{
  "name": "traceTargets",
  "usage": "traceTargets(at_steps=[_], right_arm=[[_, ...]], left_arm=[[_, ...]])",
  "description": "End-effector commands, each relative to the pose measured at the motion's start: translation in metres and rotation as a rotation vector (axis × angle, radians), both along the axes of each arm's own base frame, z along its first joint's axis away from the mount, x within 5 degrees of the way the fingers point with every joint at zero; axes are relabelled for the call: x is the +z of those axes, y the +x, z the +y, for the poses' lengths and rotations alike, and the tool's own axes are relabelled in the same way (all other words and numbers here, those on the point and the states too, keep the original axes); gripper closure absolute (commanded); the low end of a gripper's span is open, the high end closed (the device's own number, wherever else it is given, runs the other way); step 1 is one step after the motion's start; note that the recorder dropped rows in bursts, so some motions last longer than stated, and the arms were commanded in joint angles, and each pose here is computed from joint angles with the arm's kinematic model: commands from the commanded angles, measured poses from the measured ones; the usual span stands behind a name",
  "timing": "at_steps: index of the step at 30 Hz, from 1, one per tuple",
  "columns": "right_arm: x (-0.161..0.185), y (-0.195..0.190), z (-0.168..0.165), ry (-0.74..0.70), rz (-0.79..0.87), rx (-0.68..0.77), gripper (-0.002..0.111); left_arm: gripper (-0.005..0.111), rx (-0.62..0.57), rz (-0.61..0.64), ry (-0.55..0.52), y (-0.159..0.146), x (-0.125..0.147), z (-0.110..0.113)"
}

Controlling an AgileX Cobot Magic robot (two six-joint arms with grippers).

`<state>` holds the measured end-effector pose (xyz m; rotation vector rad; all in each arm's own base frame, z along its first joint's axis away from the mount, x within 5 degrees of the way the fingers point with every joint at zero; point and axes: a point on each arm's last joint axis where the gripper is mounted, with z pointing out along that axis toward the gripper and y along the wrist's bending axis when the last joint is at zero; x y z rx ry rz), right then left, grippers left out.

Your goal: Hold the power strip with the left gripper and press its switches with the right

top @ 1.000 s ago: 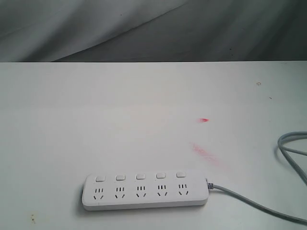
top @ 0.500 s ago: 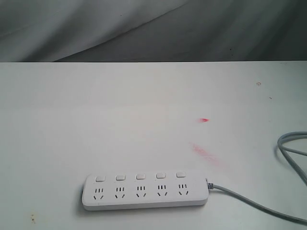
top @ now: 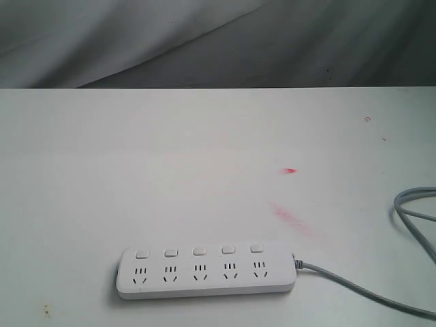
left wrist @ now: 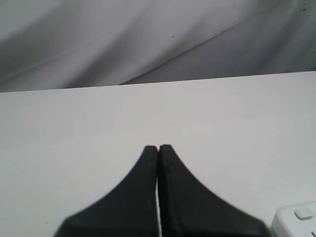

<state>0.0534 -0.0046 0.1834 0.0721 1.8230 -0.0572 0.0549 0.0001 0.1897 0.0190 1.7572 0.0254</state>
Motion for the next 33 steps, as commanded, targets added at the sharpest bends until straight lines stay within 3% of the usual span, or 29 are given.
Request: traceTargets(at_steps=[1,3,11,21,26,33], right_arm=[[-0.001,0.000,-0.001,0.001,-0.003,-0.010,0.105],[-0.001,0.000,-0.001,0.001,-0.003,-0.010,0.105],[-0.001,0.000,-0.001,0.001,-0.003,-0.010,0.105],[-0.001,0.000,-0.001,0.001,-0.003,-0.010,0.105],[-0.001,0.000,-0.001,0.001,-0.003,-0.010,0.105],[-0.001,0.000,-0.001,0.001,-0.003,-0.010,0.105]], left_arm=[[0.106,-0.006,-0.040,-0.022,0.001,0.002,-0.001],[0.106,-0.007,-0.059,-0.012,0.001,0.004,-0.001],[0.106,-0.024,-0.112,0.122,0.008,0.065,0.000],[0.106,-0.034,0.016,0.121,0.067,0.123,0.000],[0.106,-0.052,0.096,0.146,0.097,0.139,0.000],[0.106,-0.204,0.200,0.308,0.135,0.135,-0.008]])
